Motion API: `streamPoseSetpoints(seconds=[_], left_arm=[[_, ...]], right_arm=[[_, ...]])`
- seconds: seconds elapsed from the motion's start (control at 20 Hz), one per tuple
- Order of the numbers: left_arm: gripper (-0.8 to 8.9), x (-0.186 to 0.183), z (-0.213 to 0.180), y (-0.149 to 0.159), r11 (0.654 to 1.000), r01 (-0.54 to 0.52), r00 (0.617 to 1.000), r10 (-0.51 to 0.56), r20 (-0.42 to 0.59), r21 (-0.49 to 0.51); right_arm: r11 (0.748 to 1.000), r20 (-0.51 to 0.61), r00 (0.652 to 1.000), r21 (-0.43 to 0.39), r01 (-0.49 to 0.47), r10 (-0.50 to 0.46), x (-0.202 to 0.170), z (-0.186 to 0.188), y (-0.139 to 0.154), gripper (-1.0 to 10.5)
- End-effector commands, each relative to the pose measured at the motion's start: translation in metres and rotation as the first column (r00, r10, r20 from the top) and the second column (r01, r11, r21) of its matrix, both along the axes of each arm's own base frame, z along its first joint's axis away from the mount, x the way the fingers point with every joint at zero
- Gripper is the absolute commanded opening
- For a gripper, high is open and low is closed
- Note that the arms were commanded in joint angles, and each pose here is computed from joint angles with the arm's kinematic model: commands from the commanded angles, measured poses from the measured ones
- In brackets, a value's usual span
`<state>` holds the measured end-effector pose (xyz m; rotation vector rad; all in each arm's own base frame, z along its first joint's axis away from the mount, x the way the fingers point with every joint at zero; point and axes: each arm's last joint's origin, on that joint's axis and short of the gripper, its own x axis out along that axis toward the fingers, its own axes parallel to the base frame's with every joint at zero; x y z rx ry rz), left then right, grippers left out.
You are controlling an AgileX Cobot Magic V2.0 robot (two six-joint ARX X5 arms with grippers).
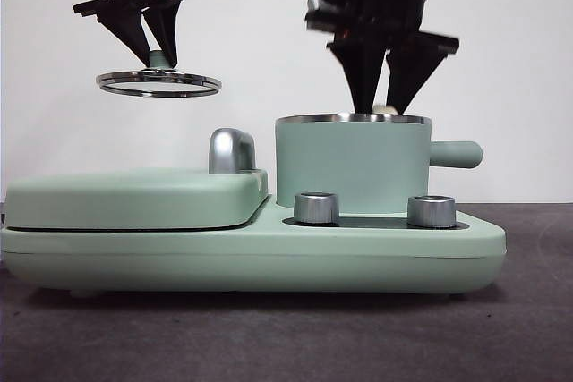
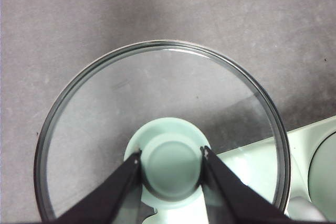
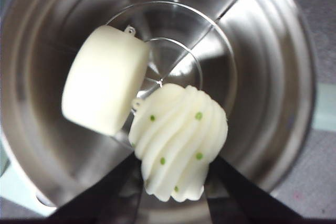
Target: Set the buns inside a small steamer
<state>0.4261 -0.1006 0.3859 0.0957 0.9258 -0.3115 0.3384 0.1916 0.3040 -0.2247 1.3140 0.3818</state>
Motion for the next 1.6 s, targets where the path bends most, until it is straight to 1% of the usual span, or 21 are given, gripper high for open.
streamPoseSetpoints(seconds=[0.05,0.2,0.3,0.35,0.55,0.7,0.8,1.05,1.2,1.3,1.45,1.6], left_arm=[[0.56,-0.005,0.017,-0.001,1.000,0.005,0.998,-0.004,0.068,-0.023],[0.55,-0.005,0.017,-0.001,1.000,0.005,0.998,-0.003,0.067,-0.023],[0.56,-0.005,0.017,-0.001,1.000,0.005,0.998,-0.003,0.067,-0.023],[0.56,-0.005,0.017,-0.001,1.000,0.005,0.998,-0.003,0.067,-0.023],[0.55,-0.006,0.017,-0.001,1.000,0.006,0.998,-0.004,0.067,-0.023],[0.55,-0.006,0.017,-0.001,1.000,0.006,0.998,-0.004,0.067,-0.023],[0.56,-0.005,0.017,-0.001,1.000,0.006,0.998,-0.004,0.067,-0.023],[0.56,-0.005,0.017,-0.001,1.000,-0.003,0.998,0.005,0.062,-0.030],[0.55,-0.006,0.016,-0.002,0.999,-0.006,0.999,0.007,0.053,-0.033],[0.55,-0.007,0.016,-0.005,0.999,0.001,0.999,0.001,0.051,-0.037],[0.55,-0.010,0.016,-0.014,0.999,0.025,0.999,-0.023,0.043,-0.045],[0.55,-0.015,0.016,-0.030,0.997,0.063,0.997,-0.061,0.043,-0.045]], right_arm=[[1.000,-0.001,1.000,-0.016,-0.026,0.026,0.009,-0.010,0.007,1.6],[0.999,-0.017,1.000,-0.046,-0.012,0.011,0.015,-0.021,0.005,1.6],[0.999,-0.014,1.000,-0.040,-0.008,0.007,0.017,-0.021,0.005,1.6],[0.999,-0.018,1.000,-0.040,-0.006,0.005,0.017,-0.021,0.004,1.8],[0.999,-0.017,1.000,-0.033,-0.004,0.003,0.019,-0.021,0.003,3.6],[0.999,-0.010,1.000,-0.034,-0.018,0.018,0.018,-0.016,0.002,3.8],[0.999,0.014,1.000,-0.024,-0.022,0.022,0.016,-0.002,0.000,4.2],[1.000,0.122,0.992,-0.007,-0.016,0.017,-0.004,0.062,-0.012,4.3],[0.999,0.215,0.977,0.038,-0.014,0.006,-0.030,0.099,-0.026,4.3],[0.999,0.279,0.960,0.049,-0.005,-0.009,-0.058,0.121,-0.039,4.3],[0.995,0.330,0.943,0.100,-0.003,-0.031,-0.112,0.143,-0.061,4.3],[0.990,0.369,0.929,0.137,-0.013,-0.039,-0.172,0.147,-0.092,4.3]])
